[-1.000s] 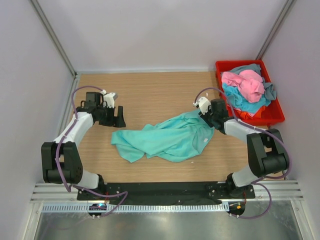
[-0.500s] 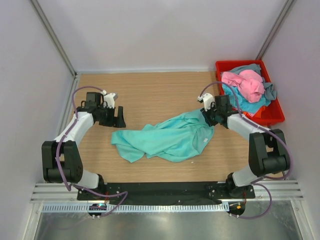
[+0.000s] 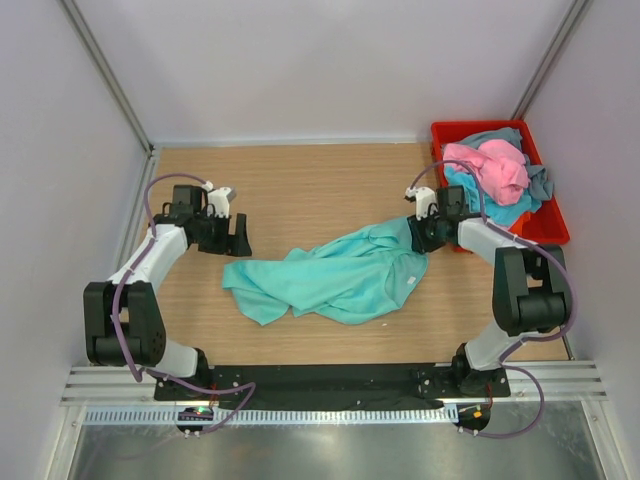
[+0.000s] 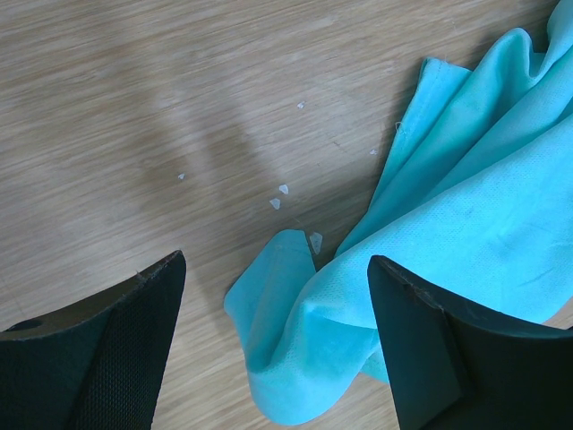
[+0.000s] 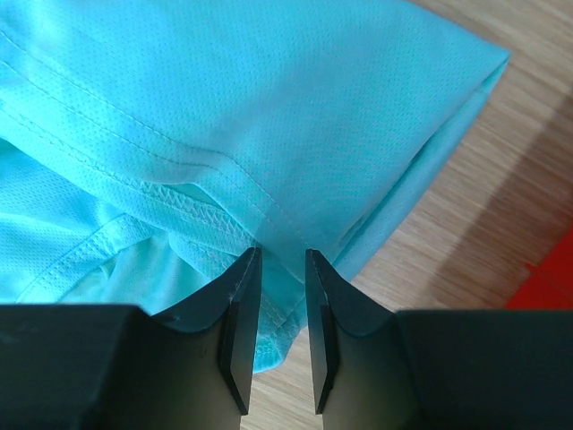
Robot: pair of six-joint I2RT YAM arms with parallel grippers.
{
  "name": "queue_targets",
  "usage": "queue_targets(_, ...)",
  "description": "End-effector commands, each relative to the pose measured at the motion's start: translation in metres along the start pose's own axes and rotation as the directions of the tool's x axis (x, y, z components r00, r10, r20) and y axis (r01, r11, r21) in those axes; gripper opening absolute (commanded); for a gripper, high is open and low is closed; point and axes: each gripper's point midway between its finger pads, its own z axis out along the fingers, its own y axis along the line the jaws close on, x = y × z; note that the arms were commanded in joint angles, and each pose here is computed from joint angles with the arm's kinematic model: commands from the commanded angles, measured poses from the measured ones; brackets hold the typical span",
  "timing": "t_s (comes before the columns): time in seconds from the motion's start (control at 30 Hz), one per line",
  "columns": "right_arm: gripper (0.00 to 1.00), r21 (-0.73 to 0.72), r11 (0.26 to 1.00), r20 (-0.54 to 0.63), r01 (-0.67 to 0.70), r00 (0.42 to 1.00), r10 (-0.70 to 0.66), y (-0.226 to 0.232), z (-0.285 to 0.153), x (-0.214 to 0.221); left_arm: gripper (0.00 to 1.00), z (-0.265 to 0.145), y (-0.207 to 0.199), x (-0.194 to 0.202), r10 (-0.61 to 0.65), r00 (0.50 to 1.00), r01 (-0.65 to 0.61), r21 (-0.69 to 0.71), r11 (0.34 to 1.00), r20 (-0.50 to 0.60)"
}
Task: Fold and stack the t-shirts
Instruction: Flatten the tshirt out
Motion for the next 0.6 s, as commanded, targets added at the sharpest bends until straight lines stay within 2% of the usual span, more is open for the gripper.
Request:
queue_targets(0.0,0.32,-0.017,0.999,0.021,-0.027,0.999,0.028,-0.002,-0.003,-0.011,0.83,-0.002,-0.004,-0.01,0.016,0.999,-0.016,0.009,1.0,0.042)
queue_targets(0.23,0.32,0.026,0.999,0.051,-0.034,0.998,0.033,-0.015,-0.011,-0.014,0.83,-0.003,-0.004,-0.011,0.018,0.999,-0.019,0.008,1.0,0.045)
queue_targets(0.57,0.32,-0.034,0.998,0.006,-0.06,0.998,0.06,-0.008,0.0,-0.003,0.83,-0.004,-0.004,-0.01,0.019,0.999,-0.019,0.007,1.0,0.046)
